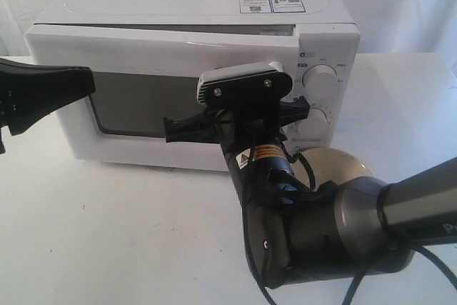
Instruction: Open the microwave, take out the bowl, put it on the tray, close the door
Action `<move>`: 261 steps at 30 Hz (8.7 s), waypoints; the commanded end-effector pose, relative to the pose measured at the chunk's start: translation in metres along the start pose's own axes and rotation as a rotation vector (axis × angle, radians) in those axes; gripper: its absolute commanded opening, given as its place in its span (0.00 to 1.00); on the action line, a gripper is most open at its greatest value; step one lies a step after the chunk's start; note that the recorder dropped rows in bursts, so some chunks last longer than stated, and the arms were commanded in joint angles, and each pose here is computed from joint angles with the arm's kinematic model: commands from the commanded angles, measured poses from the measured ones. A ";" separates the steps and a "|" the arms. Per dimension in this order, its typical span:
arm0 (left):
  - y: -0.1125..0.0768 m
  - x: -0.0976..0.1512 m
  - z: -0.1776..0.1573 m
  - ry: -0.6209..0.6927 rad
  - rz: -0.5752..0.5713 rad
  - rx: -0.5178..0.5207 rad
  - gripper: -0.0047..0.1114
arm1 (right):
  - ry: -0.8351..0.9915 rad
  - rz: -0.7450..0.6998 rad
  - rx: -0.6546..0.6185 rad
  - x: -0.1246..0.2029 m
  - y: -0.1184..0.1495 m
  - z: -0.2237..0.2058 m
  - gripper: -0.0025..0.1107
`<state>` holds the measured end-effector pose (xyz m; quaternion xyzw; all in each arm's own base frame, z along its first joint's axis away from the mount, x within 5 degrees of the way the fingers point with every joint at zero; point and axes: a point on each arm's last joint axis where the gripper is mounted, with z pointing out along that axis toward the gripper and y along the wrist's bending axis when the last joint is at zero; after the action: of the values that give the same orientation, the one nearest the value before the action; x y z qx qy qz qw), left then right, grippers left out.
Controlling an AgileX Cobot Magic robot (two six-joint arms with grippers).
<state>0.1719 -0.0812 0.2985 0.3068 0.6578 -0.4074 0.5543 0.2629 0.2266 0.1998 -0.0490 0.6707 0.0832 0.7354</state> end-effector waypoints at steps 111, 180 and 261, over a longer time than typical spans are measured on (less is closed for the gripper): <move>-0.002 -0.002 0.000 -0.001 0.014 0.017 0.04 | 0.470 0.081 -0.173 0.014 -0.011 -0.066 0.02; -0.003 0.000 0.000 0.023 0.033 0.024 0.04 | 0.081 0.173 -0.081 -0.038 -0.166 -0.242 0.02; -0.122 -0.014 -0.083 -0.281 0.309 -0.214 0.04 | 0.351 0.070 0.001 -0.013 -0.173 -0.247 0.02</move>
<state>0.0367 -0.0690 0.3428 0.3082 0.5643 -0.2856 0.7106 0.0526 0.0115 0.1838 -0.0415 0.7906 0.1044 0.6020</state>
